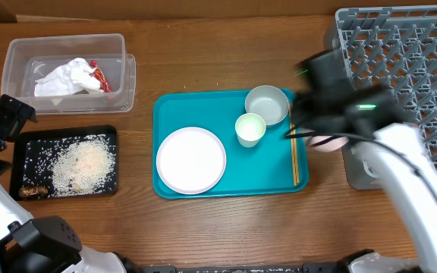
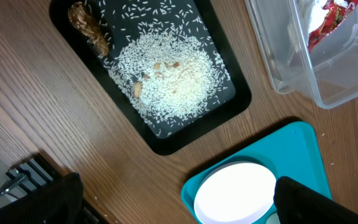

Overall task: Sort waste into correct bins and load items into the dishwasher
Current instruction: 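Carry the cup right and place it in the grey dish rack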

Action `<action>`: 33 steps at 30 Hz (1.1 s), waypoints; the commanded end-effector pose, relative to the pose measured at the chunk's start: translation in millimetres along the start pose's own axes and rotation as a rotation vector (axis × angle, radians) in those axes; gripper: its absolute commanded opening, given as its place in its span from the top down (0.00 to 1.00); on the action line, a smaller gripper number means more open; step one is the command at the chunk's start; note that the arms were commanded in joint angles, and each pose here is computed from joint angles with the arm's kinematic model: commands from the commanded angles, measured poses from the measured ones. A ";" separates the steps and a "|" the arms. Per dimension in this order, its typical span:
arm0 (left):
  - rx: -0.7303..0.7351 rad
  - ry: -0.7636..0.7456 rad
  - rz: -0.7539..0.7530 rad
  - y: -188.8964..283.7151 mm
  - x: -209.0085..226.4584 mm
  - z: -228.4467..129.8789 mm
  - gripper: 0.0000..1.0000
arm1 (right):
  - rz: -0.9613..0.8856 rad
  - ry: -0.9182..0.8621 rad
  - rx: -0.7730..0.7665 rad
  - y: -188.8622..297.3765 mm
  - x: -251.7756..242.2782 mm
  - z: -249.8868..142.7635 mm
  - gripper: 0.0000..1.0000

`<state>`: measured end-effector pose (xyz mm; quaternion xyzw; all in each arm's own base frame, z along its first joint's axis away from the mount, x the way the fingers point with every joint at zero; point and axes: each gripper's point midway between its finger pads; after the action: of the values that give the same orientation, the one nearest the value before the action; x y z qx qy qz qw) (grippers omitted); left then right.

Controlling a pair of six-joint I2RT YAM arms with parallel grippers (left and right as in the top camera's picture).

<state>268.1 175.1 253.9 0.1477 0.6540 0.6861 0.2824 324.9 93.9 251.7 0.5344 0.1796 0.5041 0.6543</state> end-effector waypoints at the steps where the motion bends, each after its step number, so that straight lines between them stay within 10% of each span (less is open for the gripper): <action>1: 0.001 0.010 0.006 -0.5 -0.7 -1.4 0.00 | 0.092 -0.040 -0.103 32.5 -23.4 48.2 0.96; 15: 0.001 0.010 0.007 -0.5 -0.7 -1.5 0.00 | 0.271 -0.250 -0.480 57.0 -160.2 221.8 0.96; 33: 0.001 0.010 0.006 -0.5 -0.7 -1.4 0.00 | 0.562 -0.463 -0.537 -20.1 -319.2 298.8 0.96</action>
<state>268.1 175.1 253.9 0.1477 0.6540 0.6861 0.2824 431.4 -332.1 233.0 0.4669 -0.2377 0.5311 0.6659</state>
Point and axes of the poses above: each gripper's point midway between its finger pads, its own y axis back along the fingers, its own x axis along the line the jaws close on, z = x × y, and after that the axes turned 11 degrees about -y, right-handed
